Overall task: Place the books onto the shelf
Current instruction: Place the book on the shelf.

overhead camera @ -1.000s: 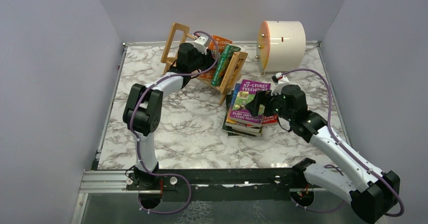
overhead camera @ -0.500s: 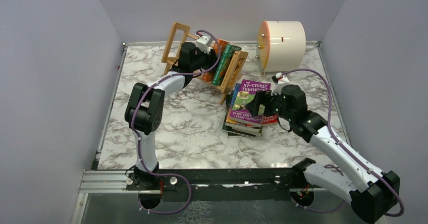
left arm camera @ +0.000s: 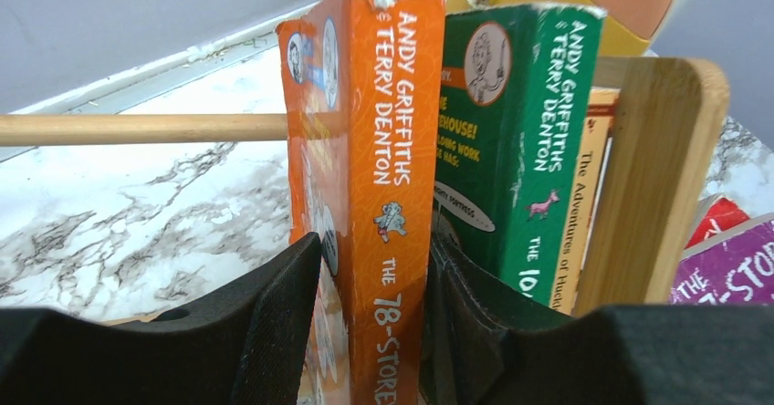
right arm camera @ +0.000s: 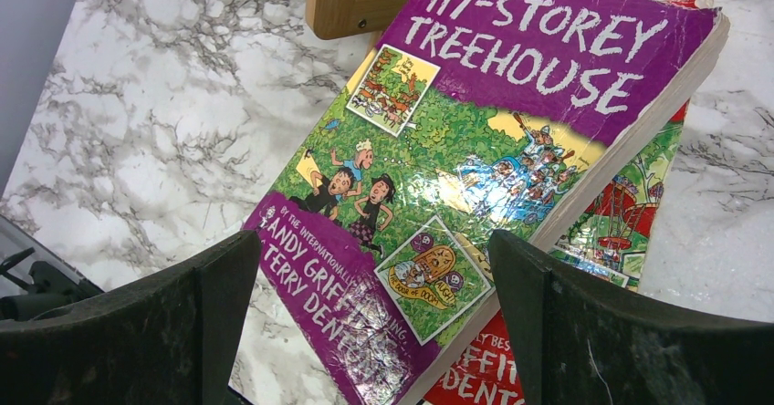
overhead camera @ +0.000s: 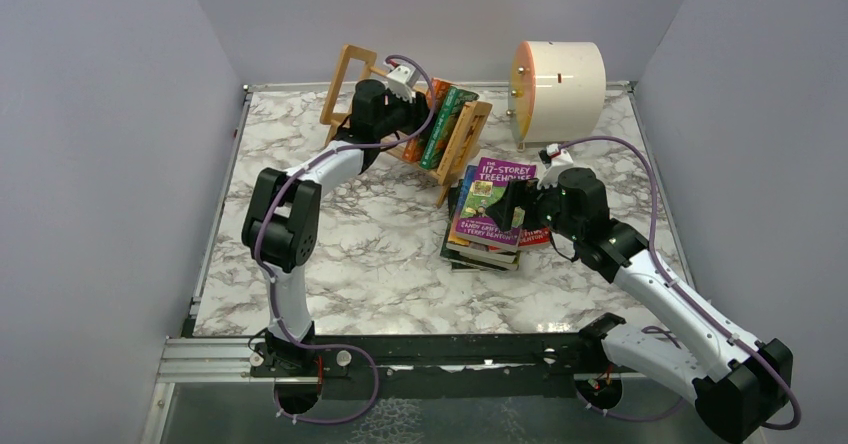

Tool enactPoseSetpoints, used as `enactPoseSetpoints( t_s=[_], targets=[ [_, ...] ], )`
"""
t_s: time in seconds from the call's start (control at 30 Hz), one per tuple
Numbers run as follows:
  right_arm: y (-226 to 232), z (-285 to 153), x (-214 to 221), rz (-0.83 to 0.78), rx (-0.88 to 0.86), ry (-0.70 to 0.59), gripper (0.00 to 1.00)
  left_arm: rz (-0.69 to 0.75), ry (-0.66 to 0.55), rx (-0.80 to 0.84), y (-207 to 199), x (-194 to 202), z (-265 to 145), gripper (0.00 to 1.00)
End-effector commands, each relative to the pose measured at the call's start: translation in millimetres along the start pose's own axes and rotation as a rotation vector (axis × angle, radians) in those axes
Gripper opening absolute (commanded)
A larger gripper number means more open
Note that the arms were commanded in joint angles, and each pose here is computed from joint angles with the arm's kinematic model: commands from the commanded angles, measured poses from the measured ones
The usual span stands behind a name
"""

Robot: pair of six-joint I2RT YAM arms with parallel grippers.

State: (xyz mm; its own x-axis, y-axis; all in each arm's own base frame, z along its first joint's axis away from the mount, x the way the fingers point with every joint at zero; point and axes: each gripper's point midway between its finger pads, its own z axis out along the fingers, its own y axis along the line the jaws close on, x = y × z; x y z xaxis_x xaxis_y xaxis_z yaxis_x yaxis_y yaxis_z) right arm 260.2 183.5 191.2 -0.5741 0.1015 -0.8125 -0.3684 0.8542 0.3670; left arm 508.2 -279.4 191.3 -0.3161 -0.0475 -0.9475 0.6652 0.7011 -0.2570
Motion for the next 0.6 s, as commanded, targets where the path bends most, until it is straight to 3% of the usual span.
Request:
enactPoseSetpoints(
  t_s=[0.0,0.4,0.57],
  targets=[
    [6.3,-3.3,-6.5,0.004,-0.023,-0.027,0.94,0.02,-0.065,0.07,-25.1,-30.9,-11.8,0.38],
    [6.7,-8.7,-8.4,0.003,-0.024,-0.039,0.94,0.023,-0.082,0.11,-44.9,-40.7,-17.5,0.38],
    [5.6,-12.6,-11.1,0.005,-0.015,-0.052,0.94,0.007,-0.09,0.028,-33.8,-45.3,-22.2,0.38]
  ],
)
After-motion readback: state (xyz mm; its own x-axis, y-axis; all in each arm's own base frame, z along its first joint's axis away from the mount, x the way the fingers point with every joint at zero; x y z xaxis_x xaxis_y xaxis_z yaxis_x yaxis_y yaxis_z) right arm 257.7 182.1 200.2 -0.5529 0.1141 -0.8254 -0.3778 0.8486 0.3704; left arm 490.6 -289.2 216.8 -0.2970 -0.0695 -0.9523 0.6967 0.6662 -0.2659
